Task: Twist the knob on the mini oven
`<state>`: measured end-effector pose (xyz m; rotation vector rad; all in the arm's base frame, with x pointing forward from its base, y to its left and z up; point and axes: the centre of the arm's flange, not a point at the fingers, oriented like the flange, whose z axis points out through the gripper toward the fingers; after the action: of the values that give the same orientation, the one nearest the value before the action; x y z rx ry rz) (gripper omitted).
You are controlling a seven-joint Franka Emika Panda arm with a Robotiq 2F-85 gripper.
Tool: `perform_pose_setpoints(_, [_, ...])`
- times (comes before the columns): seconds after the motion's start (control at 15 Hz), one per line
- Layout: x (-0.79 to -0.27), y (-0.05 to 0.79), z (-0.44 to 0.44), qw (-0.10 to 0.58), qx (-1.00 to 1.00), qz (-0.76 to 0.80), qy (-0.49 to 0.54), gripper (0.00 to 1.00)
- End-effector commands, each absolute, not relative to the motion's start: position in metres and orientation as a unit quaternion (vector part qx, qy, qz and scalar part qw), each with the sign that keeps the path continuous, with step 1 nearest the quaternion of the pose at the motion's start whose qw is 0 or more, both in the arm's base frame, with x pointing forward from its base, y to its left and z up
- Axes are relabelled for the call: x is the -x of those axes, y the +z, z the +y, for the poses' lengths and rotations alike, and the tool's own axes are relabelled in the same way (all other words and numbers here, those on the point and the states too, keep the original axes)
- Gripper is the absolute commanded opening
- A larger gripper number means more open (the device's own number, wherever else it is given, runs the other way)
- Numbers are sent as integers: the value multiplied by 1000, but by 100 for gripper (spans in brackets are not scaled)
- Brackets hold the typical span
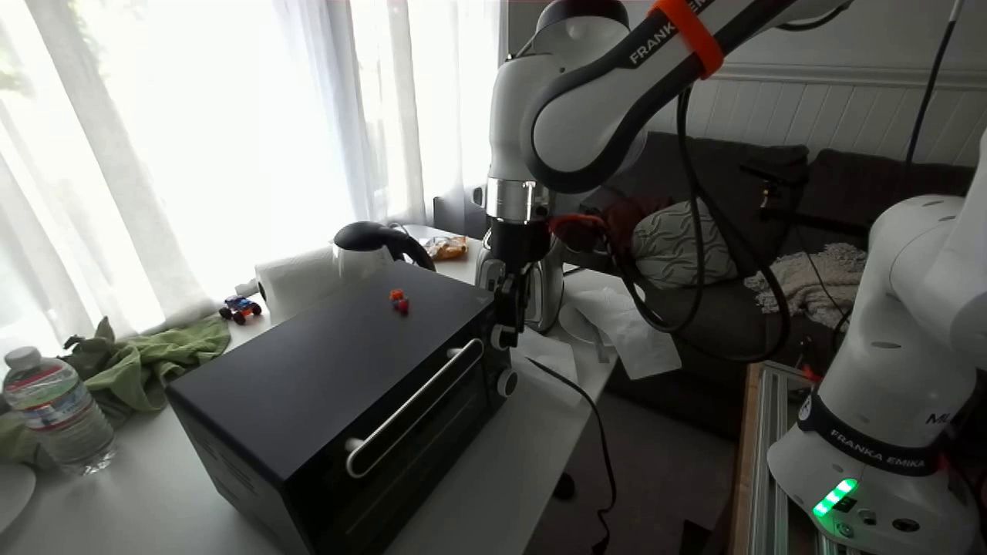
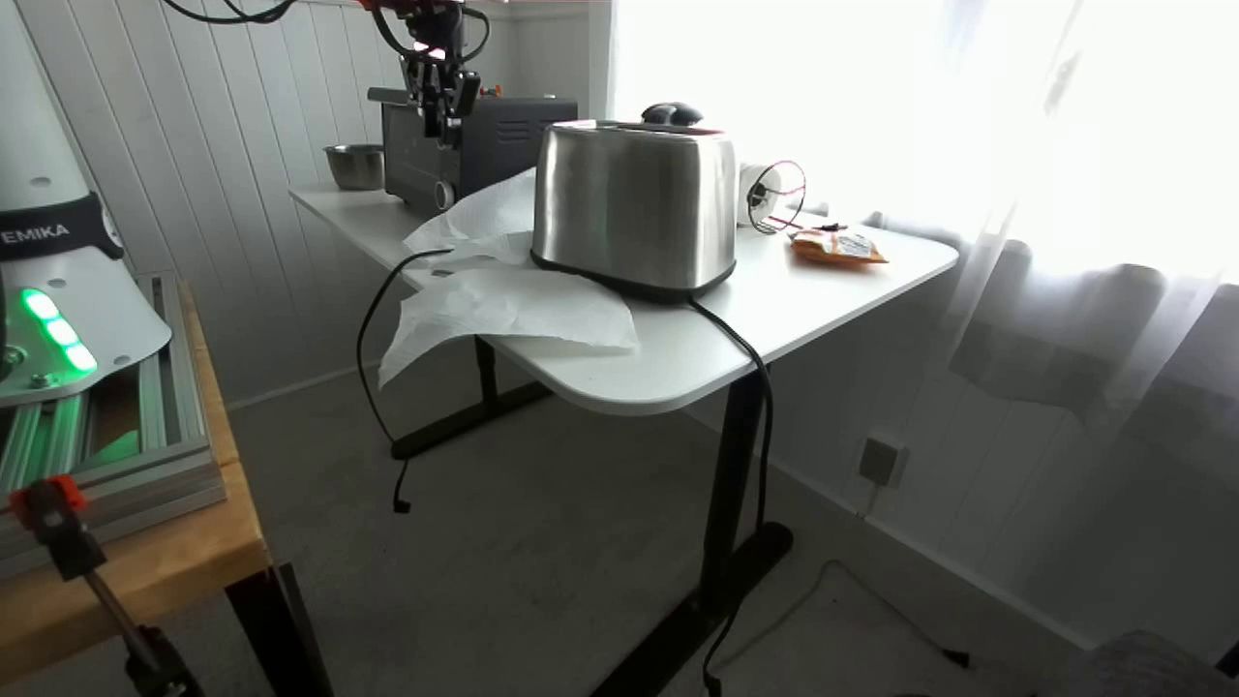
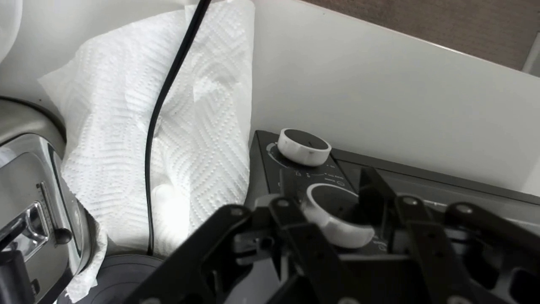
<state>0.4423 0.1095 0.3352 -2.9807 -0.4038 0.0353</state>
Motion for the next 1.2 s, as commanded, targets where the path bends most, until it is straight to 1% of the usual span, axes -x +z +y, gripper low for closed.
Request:
perform_pose_setpoints(0.0, [-444, 336, 114, 83, 990, -114, 0, 76])
perform_pose_setpoints(0.2, [-449, 335, 115, 84, 991, -108, -8, 96])
perform_pose_setpoints(0.27, [-450, 335, 116, 85, 991, -108, -9, 99])
perform_pose_setpoints(0.4, [-450, 335, 117, 83, 991, -107, -6, 100])
perform_pose_setpoints(0.47, [-450, 335, 117, 83, 991, -107, -6, 79])
perform_pose_setpoints(0.53, [-450, 334, 117, 82, 991, -107, -5, 75])
perform_pose_setpoints(0.6, [-450, 333, 117, 81, 991, -107, -4, 73])
perform_pose_setpoints(0.93, [-452, 331, 115, 79, 991, -104, -2, 38])
perform_pose_setpoints(1.13, [-452, 332, 116, 76, 992, -102, -3, 37])
